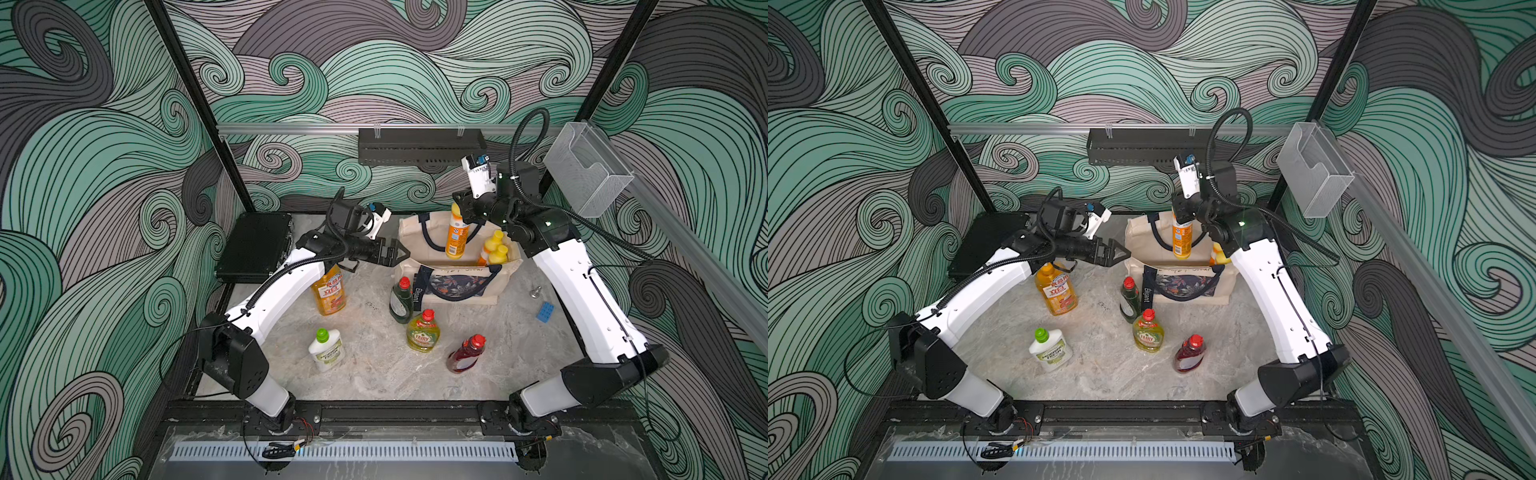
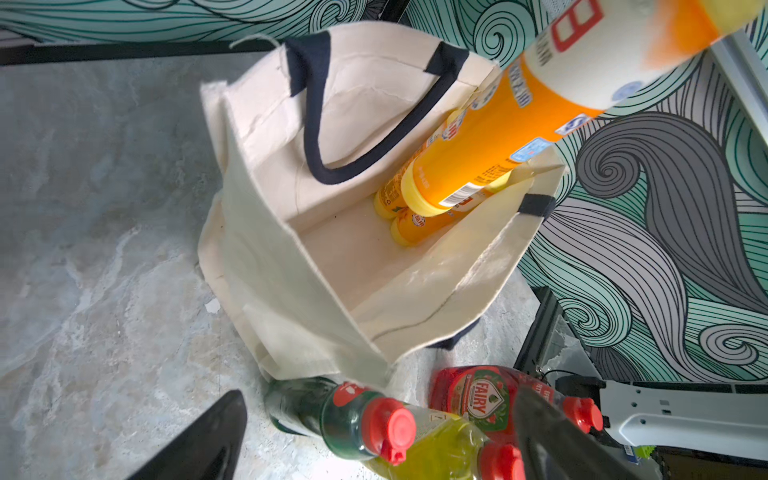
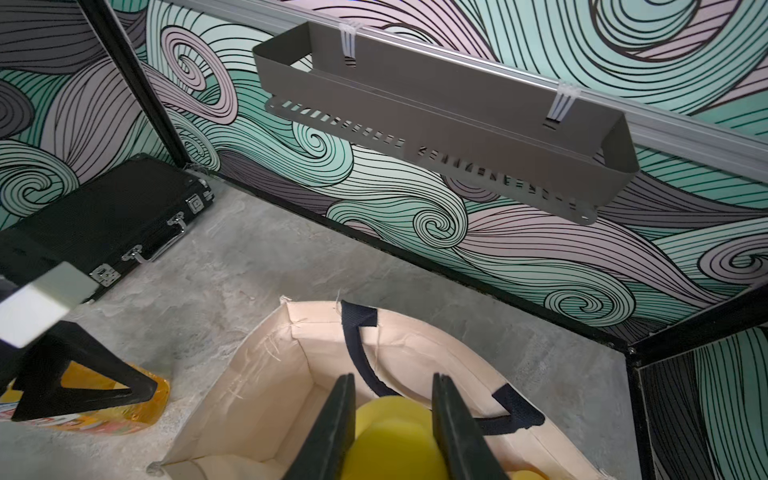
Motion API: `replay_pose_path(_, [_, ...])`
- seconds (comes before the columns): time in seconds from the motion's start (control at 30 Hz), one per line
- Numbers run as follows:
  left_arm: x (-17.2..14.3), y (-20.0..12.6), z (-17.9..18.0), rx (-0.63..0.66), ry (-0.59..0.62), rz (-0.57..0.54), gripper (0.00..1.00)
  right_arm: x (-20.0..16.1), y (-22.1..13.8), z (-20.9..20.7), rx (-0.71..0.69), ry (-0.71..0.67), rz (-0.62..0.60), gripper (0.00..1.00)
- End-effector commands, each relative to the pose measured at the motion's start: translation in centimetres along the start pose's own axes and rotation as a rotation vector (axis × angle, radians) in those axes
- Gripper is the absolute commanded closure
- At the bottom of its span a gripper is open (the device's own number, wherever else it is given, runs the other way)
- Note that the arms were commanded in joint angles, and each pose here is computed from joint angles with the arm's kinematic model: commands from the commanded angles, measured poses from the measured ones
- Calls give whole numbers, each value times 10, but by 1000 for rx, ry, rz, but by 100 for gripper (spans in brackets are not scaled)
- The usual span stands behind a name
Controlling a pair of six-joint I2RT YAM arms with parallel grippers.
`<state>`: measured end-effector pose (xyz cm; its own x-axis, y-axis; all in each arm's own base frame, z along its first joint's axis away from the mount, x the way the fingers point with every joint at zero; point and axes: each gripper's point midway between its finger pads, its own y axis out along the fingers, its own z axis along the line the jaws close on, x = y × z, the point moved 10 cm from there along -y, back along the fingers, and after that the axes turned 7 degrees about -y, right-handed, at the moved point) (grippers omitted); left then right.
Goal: Pack dish soap into the shopping bag
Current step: Place the bottle of dish soap in the shopping bag.
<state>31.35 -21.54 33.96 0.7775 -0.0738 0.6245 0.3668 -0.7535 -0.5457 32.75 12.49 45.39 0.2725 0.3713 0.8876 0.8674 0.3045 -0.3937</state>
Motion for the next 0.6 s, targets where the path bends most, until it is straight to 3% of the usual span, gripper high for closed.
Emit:
replay_pose_path(0.0, [6, 1, -2, 58, 19, 1, 1, 26, -35, -17, -81, 38, -215, 100])
replay_pose_path(0.57, [6, 22, 9, 57, 13, 1, 1, -14, -7, -37, -129, 86, -129, 100])
